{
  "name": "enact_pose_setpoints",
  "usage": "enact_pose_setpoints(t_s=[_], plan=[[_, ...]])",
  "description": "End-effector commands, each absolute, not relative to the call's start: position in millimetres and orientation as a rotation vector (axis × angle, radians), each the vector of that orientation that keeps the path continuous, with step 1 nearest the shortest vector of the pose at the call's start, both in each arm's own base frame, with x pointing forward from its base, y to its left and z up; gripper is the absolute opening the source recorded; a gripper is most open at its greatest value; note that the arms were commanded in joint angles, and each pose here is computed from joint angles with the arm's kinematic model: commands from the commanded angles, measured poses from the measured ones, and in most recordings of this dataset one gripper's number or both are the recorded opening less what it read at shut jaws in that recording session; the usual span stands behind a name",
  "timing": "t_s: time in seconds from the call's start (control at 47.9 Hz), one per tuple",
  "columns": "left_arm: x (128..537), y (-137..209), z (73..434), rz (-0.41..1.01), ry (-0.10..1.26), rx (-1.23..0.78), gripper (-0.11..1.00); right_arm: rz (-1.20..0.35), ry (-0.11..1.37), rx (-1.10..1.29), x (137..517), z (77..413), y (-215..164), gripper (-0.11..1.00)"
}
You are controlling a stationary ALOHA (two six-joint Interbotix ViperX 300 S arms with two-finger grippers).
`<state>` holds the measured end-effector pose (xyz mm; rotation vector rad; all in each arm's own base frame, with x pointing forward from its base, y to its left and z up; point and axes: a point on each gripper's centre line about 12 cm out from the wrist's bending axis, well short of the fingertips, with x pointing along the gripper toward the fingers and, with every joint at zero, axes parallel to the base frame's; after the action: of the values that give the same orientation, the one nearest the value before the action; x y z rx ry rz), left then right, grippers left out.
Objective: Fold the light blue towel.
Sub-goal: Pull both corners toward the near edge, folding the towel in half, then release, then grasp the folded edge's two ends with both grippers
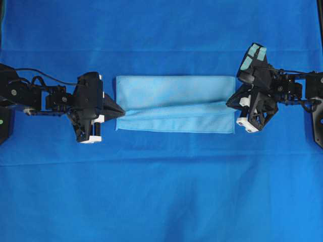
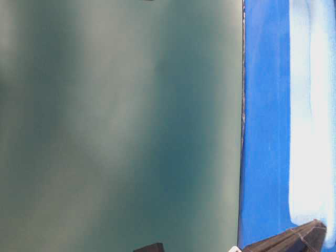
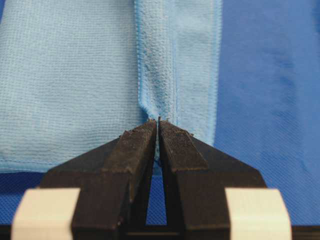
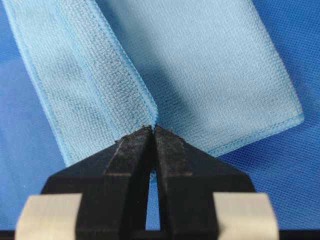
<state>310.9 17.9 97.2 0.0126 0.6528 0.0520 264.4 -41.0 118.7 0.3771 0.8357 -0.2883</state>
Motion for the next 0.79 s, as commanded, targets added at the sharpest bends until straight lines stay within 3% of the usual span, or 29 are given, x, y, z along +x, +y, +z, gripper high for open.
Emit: enact_pose_setpoints(t_s=[0.0,0.146,0.209,0.272,0.543,0.773], plan=[[314.6,18.2,103.4,0.053,0.622,0.014,0.08,-0.263,0.803,0.371,273.2,127.1,-35.9,0.07],[313.7,14.7,103.7,0.044,0.624,0.014,0.44,-0.213,0.811,0.349,274.3,128.1,-21.2,0.50],[313.1,11.8,105.1,0.035,0.623,0.015,0.59,-0.190,0.806,0.342,275.7,130.6,-14.5,0.62],[312.9,7.9,109.1,0.023,0.617,0.021,0.63,-0.168,0.792,0.337,277.4,136.0,-8.7,0.60],[308.8,10.5,134.9,0.028,0.581,0.028,0.59,-0.152,0.745,0.312,274.4,160.6,-8.2,0.56],[313.4,44.5,141.3,0.123,0.573,0.028,0.59,-0.258,0.748,0.285,267.8,161.8,-44.9,0.56]])
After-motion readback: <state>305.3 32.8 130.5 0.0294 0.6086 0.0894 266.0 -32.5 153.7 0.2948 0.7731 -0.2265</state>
